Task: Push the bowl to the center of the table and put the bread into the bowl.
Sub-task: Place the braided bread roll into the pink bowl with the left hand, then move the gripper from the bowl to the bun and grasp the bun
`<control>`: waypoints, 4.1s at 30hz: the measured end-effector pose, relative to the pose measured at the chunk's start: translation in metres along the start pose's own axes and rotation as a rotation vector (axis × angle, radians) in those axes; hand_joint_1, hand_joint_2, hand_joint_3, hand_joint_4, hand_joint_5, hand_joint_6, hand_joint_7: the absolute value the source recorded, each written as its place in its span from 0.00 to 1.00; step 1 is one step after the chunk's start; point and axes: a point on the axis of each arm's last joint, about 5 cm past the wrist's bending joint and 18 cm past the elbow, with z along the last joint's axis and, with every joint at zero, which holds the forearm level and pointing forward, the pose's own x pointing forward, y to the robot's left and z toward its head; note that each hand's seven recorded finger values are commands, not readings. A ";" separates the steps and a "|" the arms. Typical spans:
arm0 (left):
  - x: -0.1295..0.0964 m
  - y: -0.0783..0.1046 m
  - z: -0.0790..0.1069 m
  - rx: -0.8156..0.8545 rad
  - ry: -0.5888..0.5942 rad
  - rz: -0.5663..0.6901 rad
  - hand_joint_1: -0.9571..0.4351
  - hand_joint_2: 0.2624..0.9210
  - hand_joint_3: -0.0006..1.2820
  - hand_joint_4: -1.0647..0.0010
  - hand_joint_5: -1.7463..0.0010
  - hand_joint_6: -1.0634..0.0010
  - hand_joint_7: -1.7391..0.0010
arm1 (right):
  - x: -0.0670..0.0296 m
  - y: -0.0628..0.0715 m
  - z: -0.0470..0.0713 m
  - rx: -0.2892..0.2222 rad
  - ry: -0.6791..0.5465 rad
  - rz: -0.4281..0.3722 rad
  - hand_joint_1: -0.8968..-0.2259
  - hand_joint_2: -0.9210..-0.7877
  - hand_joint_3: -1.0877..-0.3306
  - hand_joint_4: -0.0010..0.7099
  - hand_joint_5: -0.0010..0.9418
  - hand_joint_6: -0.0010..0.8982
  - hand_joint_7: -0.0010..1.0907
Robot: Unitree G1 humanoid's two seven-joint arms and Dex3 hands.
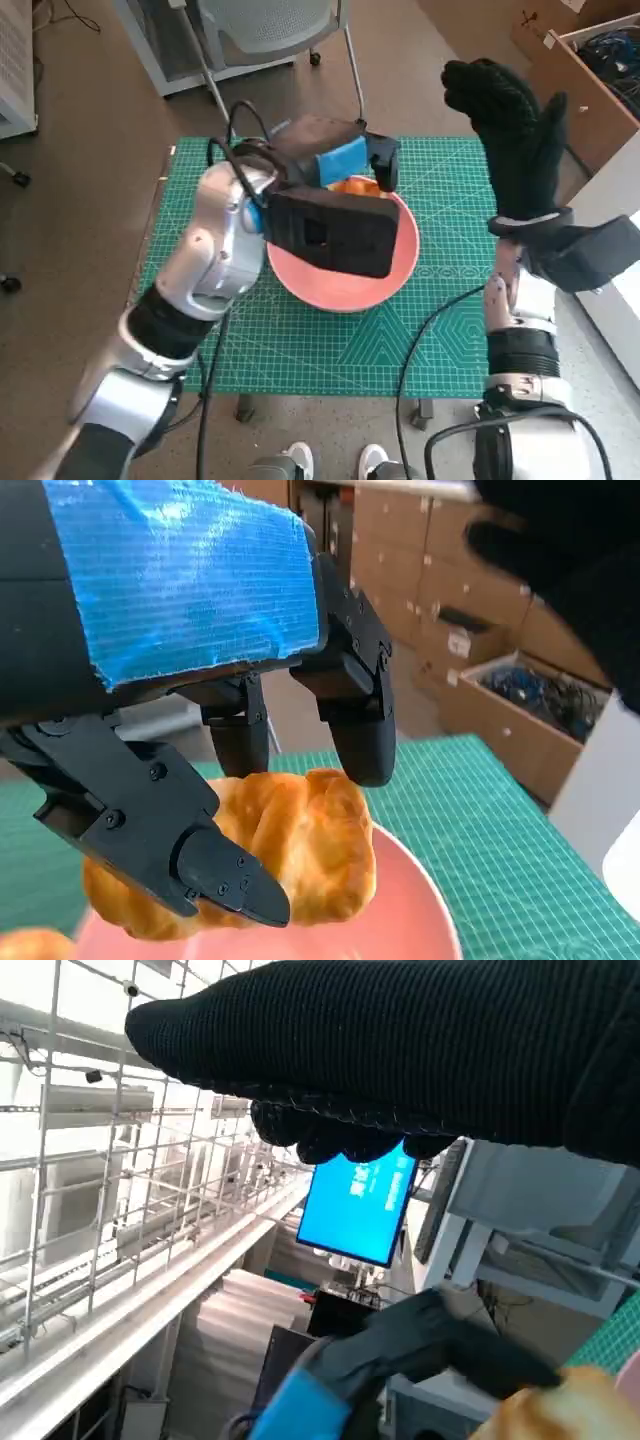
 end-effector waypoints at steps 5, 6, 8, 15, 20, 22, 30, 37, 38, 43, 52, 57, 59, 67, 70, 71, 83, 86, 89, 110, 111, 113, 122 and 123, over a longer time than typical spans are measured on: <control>0.003 -0.003 -0.002 -0.032 0.019 -0.048 0.56 0.71 0.06 0.95 0.94 0.96 0.82 | -0.0026 -0.002 0.002 -0.013 -0.006 -0.011 0.34 0.00 0.47 0.31 0.00 0.35 0.04; 0.003 -0.003 -0.003 -0.038 0.025 -0.059 0.53 0.70 0.05 0.97 0.96 0.97 0.84 | -0.0033 -0.002 0.003 -0.016 -0.006 -0.014 0.34 0.00 0.47 0.31 0.00 0.35 0.03; 0.004 -0.004 -0.004 -0.047 0.035 -0.075 0.48 0.70 0.05 0.98 0.98 0.98 0.85 | -0.0044 -0.004 0.004 -0.023 -0.006 -0.019 0.34 0.00 0.47 0.31 0.00 0.35 0.04; 0.004 -0.004 -0.007 -0.049 0.049 -0.093 0.33 0.73 0.03 1.00 1.00 1.00 0.90 | -0.0042 -0.007 0.007 -0.043 -0.014 -0.030 0.34 0.00 0.46 0.30 0.00 0.35 0.04; 0.001 -0.002 -0.010 -0.019 0.045 -0.081 0.20 0.78 0.03 1.00 1.00 1.00 0.94 | -0.0037 -0.006 0.007 -0.047 -0.012 -0.029 0.34 0.00 0.46 0.29 0.00 0.35 0.04; -0.001 -0.002 -0.011 -0.006 0.041 -0.074 0.18 0.79 0.03 1.00 1.00 1.00 0.95 | -0.0036 -0.005 0.007 -0.049 -0.010 -0.028 0.34 0.00 0.45 0.29 0.00 0.35 0.04; -0.030 0.002 -0.027 -0.020 -0.003 -0.012 0.13 0.93 0.02 1.00 1.00 0.98 0.96 | -0.0037 -0.001 0.005 -0.055 -0.003 -0.015 0.34 0.00 0.45 0.29 0.00 0.35 0.04; -0.085 0.021 -0.058 -0.049 0.030 0.081 0.25 0.84 0.00 1.00 1.00 0.94 0.96 | -0.0104 -0.002 0.003 -0.048 0.010 -0.026 0.35 0.00 0.45 0.29 0.00 0.34 0.03; -0.090 0.023 -0.062 -0.049 0.042 0.096 0.27 0.82 0.00 1.00 1.00 0.93 0.96 | -0.0109 -0.002 0.003 -0.048 0.011 -0.026 0.35 0.00 0.45 0.29 0.00 0.33 0.03; -0.116 0.031 -0.080 -0.055 0.137 0.159 0.34 0.72 0.00 1.00 1.00 0.92 0.96 | -0.0108 -0.002 0.002 -0.044 0.012 -0.027 0.35 0.00 0.45 0.29 0.00 0.33 0.03; -0.124 0.018 -0.099 -0.098 0.308 0.098 0.34 0.68 0.00 1.00 1.00 0.92 0.97 | -0.0095 -0.002 0.001 -0.030 0.012 -0.033 0.36 0.00 0.45 0.29 0.00 0.33 0.03; -0.119 0.009 -0.105 -0.116 0.329 0.040 0.34 0.67 0.00 1.00 1.00 0.92 0.98 | -0.0077 -0.001 0.001 -0.024 0.016 -0.026 0.35 0.00 0.46 0.29 0.00 0.33 0.03; -0.117 0.007 -0.106 -0.121 0.336 0.024 0.33 0.67 0.00 1.00 1.00 0.92 0.98 | -0.0070 -0.001 0.001 -0.022 0.016 -0.021 0.35 0.00 0.46 0.29 0.00 0.33 0.03; -0.107 -0.005 -0.106 -0.139 0.341 -0.029 0.37 0.66 0.00 1.00 1.00 0.91 0.98 | -0.0061 -0.001 -0.001 -0.007 0.023 0.000 0.33 0.00 0.47 0.30 0.00 0.34 0.03; -0.103 -0.011 -0.105 -0.139 0.347 -0.049 0.38 0.66 0.00 1.00 1.00 0.91 0.98 | -0.0059 -0.001 -0.002 0.002 0.022 0.004 0.34 0.00 0.47 0.30 0.00 0.34 0.03; -0.101 -0.013 -0.105 -0.138 0.352 -0.054 0.39 0.66 0.00 1.00 1.00 0.91 0.98 | -0.0058 -0.001 -0.002 0.005 0.020 0.004 0.34 0.00 0.46 0.30 0.00 0.34 0.03; -0.072 -0.038 -0.110 -0.127 0.449 -0.176 0.42 0.66 0.00 1.00 1.00 0.90 0.99 | -0.0057 -0.002 -0.002 0.012 0.020 0.008 0.36 0.00 0.46 0.30 0.00 0.34 0.03; -0.064 -0.042 -0.112 -0.122 0.486 -0.195 0.43 0.66 0.00 1.00 1.00 0.90 0.99 | -0.0056 -0.003 -0.001 0.009 0.020 0.008 0.36 0.00 0.46 0.30 0.00 0.34 0.03; -0.057 -0.045 -0.113 -0.118 0.515 -0.210 0.44 0.66 0.00 1.00 1.00 0.90 0.99 | -0.0054 -0.003 -0.001 0.005 0.019 0.009 0.36 0.00 0.46 0.30 0.00 0.34 0.03; -0.029 -0.072 -0.136 -0.110 0.753 -0.302 0.52 0.67 0.01 0.98 0.99 0.85 0.99 | -0.0060 -0.006 0.003 -0.035 0.016 0.011 0.34 0.00 0.32 0.30 0.00 0.34 0.03; -0.027 -0.073 -0.137 -0.109 0.761 -0.304 0.52 0.67 0.01 0.98 0.99 0.85 0.98 | -0.0060 -0.006 0.003 -0.037 0.015 0.011 0.34 0.00 0.32 0.30 0.00 0.34 0.03; -0.024 -0.076 -0.139 -0.102 0.774 -0.309 0.52 0.70 0.01 0.91 0.98 0.81 0.98 | -0.0058 -0.006 0.003 -0.039 0.013 0.013 0.34 0.00 0.32 0.30 0.00 0.34 0.03; -0.018 -0.086 -0.142 -0.033 0.807 -0.304 0.85 0.92 0.04 0.43 0.39 0.46 0.67 | -0.0048 -0.006 0.005 -0.041 0.008 0.017 0.34 0.00 0.31 0.30 0.00 0.34 0.03; -0.018 -0.085 -0.142 -0.021 0.810 -0.302 0.87 0.92 0.04 0.40 0.37 0.46 0.65 | -0.0047 -0.006 0.005 -0.041 0.008 0.018 0.34 0.00 0.31 0.30 0.00 0.34 0.03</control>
